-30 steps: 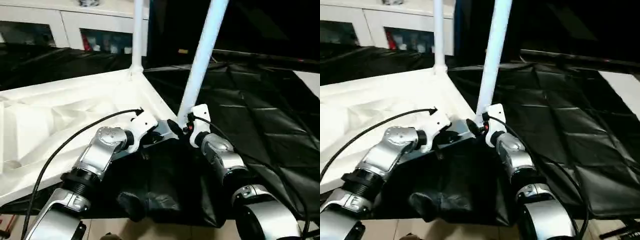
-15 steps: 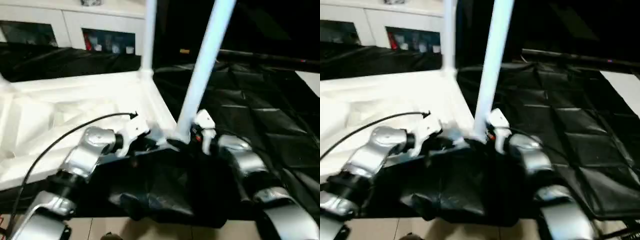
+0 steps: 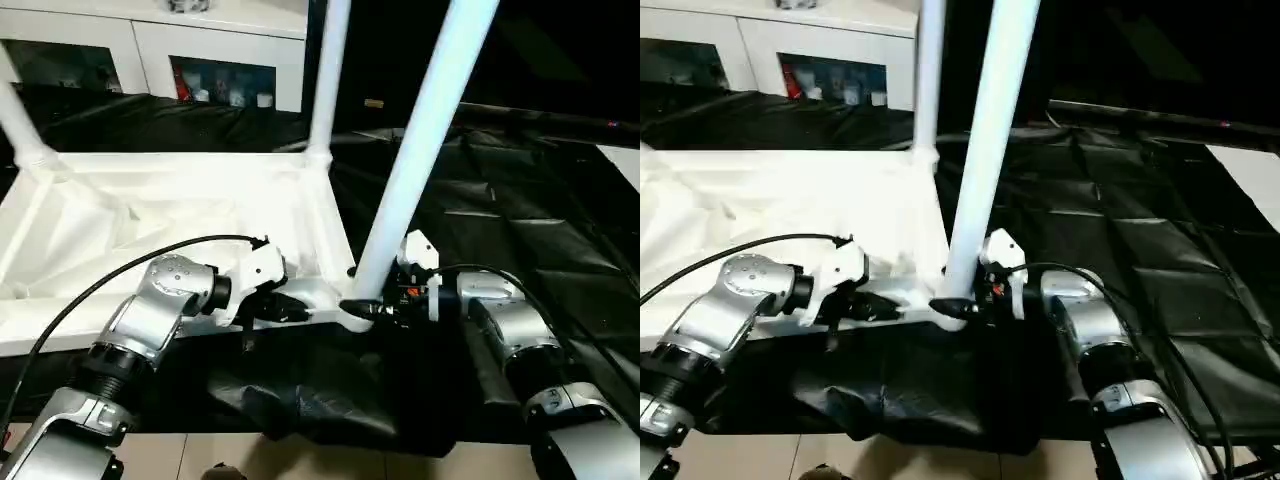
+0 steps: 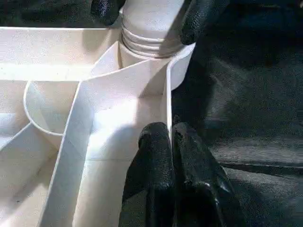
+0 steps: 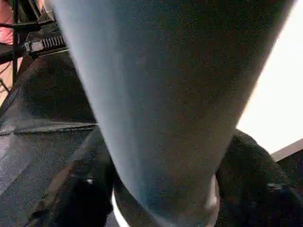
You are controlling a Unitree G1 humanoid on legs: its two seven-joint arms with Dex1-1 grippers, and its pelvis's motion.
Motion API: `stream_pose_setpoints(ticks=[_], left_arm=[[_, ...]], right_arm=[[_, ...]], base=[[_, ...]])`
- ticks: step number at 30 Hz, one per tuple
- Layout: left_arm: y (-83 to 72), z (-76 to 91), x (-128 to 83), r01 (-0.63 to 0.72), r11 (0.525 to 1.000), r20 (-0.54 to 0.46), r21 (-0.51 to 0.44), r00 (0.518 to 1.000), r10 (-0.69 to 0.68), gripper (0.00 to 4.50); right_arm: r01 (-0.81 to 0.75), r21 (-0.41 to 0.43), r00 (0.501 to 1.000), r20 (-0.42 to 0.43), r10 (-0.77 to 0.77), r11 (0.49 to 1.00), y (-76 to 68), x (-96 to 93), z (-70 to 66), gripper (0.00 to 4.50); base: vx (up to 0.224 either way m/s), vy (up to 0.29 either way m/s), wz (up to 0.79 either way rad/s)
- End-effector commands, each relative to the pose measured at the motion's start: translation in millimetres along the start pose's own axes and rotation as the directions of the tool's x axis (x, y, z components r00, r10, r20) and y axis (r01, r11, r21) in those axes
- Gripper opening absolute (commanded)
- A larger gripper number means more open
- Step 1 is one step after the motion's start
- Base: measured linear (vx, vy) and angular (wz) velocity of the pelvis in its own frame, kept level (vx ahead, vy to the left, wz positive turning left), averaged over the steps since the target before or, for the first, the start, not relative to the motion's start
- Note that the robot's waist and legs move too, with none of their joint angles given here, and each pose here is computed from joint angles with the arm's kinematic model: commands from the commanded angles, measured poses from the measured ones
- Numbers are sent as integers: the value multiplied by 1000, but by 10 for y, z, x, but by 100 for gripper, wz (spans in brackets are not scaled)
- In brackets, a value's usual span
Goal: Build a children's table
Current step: Rotate leg to tighten
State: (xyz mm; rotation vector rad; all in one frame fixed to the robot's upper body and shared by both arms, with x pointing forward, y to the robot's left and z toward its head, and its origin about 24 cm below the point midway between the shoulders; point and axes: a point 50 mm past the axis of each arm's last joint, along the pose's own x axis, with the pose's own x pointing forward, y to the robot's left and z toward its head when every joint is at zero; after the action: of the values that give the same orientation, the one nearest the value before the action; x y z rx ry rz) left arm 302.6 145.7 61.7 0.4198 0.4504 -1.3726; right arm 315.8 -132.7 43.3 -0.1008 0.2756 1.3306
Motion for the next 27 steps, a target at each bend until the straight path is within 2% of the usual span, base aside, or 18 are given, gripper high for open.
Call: stream_pose_setpoints(ticks=[1, 6, 7, 11, 12, 14, 17, 22, 23, 24, 25, 27], left_arm=[[-36, 86, 72, 28, 999, 66, 28, 997, -30, 0], [-25, 78, 83, 5, 1000, 64, 22, 998, -7, 0], [21, 88, 118, -56, 998, 65, 7, 996, 56, 0], [102, 139, 197, -165, 986, 75, -24, 983, 166, 0], [133, 172, 245, -209, 977, 76, -31, 975, 211, 0], [163, 228, 321, -257, 966, 79, -39, 962, 260, 0], [180, 296, 411, -294, 954, 84, -52, 951, 298, 0], [190, 420, 544, -352, 934, 99, -67, 929, 357, 0], [189, 430, 554, -357, 932, 100, -68, 927, 362, 0], [174, 456, 585, -351, 934, 109, -71, 928, 357, 0], [162, 468, 602, -346, 936, 115, -70, 929, 352, 0], [149, 471, 609, -334, 940, 120, -70, 932, 341, 0]], right_arm=[[-45, 2, 999, -4, 45, 999, 49, 21, -12, 282], [-45, 22, 999, 4, 45, 999, 69, 33, -31, 239], [-2, 71, 1000, 28, 0, 998, 74, 72, -65, 228], [158, 142, 985, 44, -166, 977, 25, 176, -133, 211], [265, 177, 961, 30, -275, 948, -21, 245, -168, 209], [385, 232, 918, 8, -398, 893, -59, 354, -205, 205], [455, 285, 882, -12, -471, 844, -68, 469, -215, 204], [528, 300, 840, -44, -542, 794, -51, 662, -190, 204], [533, 299, 837, -47, -546, 791, -50, 677, -189, 239], [537, 291, 834, -41, -551, 792, -47, 715, -165, 239], [534, 293, 834, -29, -551, 793, -44, 746, -140, 274], [520, 300, 839, -7, -543, 800, -42, 765, -106, 277]], base=[[0, 0, 0], [0, 0, 0], [0, 0, 0], [0, 0, 0], [0, 0, 0], [0, 0, 0], [0, 0, 0], [0, 0, 0], [0, 0, 0], [0, 0, 0], [0, 0, 0], [0, 0, 0]])
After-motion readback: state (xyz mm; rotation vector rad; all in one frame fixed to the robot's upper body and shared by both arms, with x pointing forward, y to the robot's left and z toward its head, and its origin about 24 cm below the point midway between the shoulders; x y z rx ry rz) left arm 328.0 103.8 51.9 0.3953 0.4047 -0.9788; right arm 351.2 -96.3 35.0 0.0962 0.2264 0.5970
